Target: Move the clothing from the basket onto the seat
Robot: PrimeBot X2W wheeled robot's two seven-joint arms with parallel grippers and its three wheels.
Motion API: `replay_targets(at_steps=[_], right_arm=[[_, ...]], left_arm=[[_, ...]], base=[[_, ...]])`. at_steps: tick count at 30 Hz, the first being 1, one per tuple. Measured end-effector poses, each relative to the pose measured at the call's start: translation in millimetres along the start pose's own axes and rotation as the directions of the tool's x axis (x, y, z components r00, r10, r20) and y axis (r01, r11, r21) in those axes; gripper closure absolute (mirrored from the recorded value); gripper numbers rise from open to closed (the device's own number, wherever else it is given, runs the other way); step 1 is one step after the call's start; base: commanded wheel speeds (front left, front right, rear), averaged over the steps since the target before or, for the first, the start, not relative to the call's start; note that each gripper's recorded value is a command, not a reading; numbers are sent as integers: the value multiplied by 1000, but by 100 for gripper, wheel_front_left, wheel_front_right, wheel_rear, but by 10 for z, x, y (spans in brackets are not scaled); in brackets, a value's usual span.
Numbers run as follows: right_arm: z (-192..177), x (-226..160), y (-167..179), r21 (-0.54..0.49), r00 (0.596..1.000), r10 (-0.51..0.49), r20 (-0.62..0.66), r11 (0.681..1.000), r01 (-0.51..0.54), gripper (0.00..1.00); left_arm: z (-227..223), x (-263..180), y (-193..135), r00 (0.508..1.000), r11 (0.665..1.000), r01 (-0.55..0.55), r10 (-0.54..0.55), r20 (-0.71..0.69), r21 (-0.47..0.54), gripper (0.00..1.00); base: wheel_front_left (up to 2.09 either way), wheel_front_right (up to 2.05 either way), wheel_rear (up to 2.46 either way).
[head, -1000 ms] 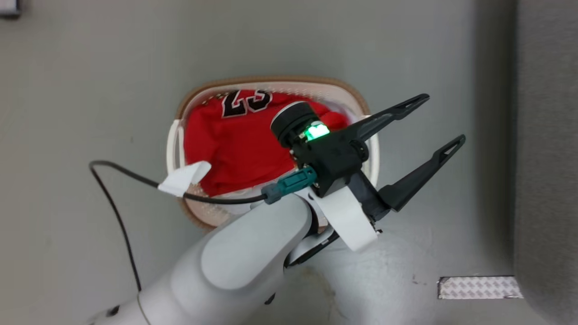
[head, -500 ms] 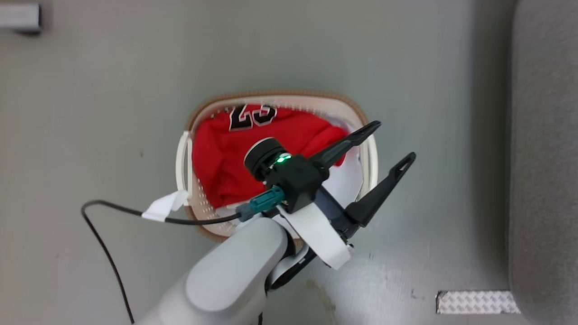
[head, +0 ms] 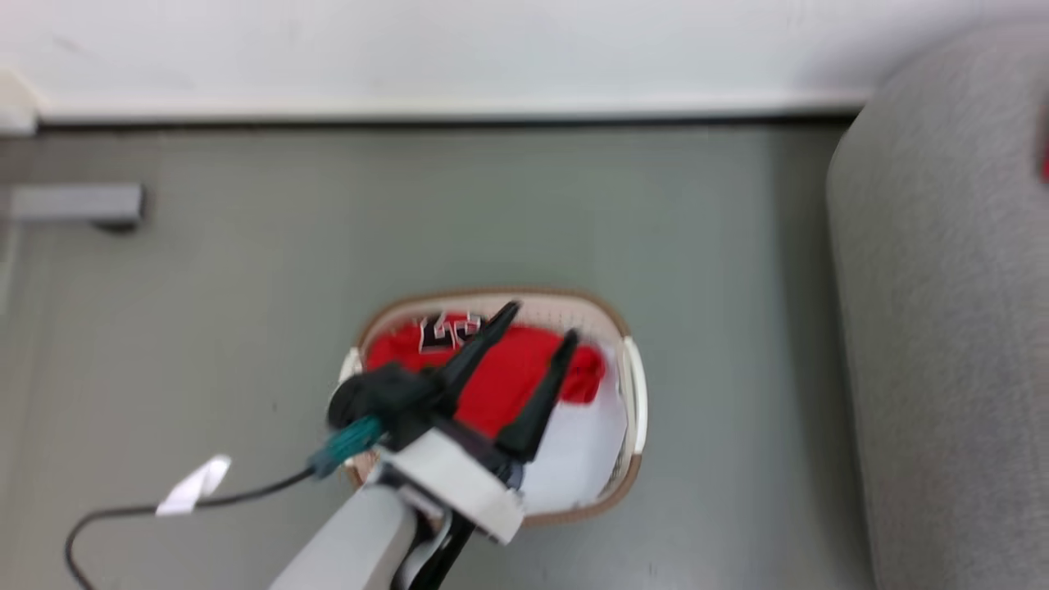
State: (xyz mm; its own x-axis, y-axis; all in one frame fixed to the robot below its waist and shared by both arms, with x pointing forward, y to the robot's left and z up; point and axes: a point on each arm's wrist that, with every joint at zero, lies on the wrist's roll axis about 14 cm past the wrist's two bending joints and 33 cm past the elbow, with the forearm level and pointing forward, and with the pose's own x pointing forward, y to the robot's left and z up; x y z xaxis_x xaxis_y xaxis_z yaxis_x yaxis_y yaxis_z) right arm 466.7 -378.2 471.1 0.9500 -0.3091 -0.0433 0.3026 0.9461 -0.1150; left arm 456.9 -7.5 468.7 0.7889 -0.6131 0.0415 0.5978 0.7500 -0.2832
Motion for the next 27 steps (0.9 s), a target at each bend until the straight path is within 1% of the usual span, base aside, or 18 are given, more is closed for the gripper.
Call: replay_targets(at_steps=[4,7,12,16,20,25,27], right_arm=[[234,-272,185,2,996,59,68,998,-59,0],[393,-450,366,31,988,100,119,994,-104,0],[449,-796,768,77,970,194,144,975,-206,0],[502,-1037,1136,126,949,268,168,949,-290,0],[483,-1303,1538,175,920,354,168,908,-382,0],[473,-1550,1769,219,898,405,170,873,-435,0],[421,-1645,1861,200,885,440,155,863,-464,0]], left_arm=[[182,-257,71,996,996,-86,85,38,12,0],[269,-468,125,988,989,-145,143,55,17,0],[425,-840,233,967,969,-242,236,93,52,0],[545,-1168,385,938,940,-332,321,128,74,0],[617,-1458,506,908,910,-405,389,153,91,0],[654,-1704,571,883,882,-457,436,172,115,0],[663,-1754,599,876,873,-472,449,177,119,0]], base=[[0,0,0],[0,0,0],[0,0,0],[0,0,0],[0,0,0],[0,0,0],[0,0,0]])
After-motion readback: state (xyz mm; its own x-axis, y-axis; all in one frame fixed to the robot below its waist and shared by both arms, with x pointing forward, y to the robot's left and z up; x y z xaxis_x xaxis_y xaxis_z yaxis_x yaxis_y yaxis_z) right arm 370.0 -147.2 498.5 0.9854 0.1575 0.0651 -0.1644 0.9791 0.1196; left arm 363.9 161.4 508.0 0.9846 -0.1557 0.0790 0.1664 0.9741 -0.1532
